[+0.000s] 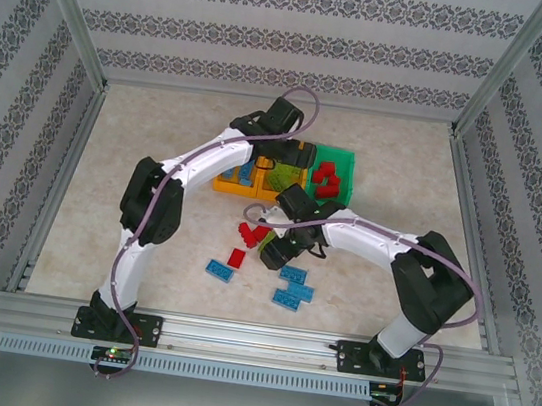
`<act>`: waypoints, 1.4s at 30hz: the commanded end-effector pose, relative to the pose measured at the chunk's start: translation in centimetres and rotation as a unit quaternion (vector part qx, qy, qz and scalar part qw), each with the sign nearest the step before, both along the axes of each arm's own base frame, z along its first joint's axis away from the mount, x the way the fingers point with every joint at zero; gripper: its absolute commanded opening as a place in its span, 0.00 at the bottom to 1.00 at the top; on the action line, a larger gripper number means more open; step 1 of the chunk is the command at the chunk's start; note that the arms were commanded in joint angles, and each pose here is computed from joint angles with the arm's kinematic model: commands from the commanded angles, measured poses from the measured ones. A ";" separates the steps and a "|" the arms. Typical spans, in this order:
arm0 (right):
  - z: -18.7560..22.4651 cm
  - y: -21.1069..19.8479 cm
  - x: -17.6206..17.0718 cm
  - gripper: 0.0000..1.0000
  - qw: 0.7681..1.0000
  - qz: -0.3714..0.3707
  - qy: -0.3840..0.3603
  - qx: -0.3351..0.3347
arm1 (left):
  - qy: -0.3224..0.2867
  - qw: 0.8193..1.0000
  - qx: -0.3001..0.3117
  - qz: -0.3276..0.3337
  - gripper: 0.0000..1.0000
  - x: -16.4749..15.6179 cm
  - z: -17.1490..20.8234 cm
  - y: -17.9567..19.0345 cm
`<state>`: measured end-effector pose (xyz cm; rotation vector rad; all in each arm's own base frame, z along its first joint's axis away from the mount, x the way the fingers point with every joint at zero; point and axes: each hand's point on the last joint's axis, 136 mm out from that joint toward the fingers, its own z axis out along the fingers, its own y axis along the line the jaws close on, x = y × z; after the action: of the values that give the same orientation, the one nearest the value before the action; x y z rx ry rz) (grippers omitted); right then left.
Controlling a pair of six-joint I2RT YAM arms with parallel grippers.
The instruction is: Sort the legos into containers by color
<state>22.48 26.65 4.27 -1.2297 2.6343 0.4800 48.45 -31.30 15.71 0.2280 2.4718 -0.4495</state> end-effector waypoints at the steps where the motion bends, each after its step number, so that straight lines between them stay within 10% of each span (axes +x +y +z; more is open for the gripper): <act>1: -0.7 -0.1 0.0 0.74 0.999 0.020 -0.002 -0.032 | -0.032 0.999 -0.010 0.025 1.00 0.2 3.5 1.6; 24: -2.0 -0.1 0.6 0.37 0.994 0.046 -0.031 -0.090 | -0.047 0.994 -0.016 0.096 1.00 -2.1 4.3 8.3; 42: 8.6 -0.2 7.5 0.24 0.979 -0.110 -0.033 0.168 | -0.062 0.986 0.000 0.157 1.00 -4.4 4.7 14.2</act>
<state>28.09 25.30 10.60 -0.9778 2.4923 0.6200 44.00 -17.97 18.87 -0.0946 2.3852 -0.2976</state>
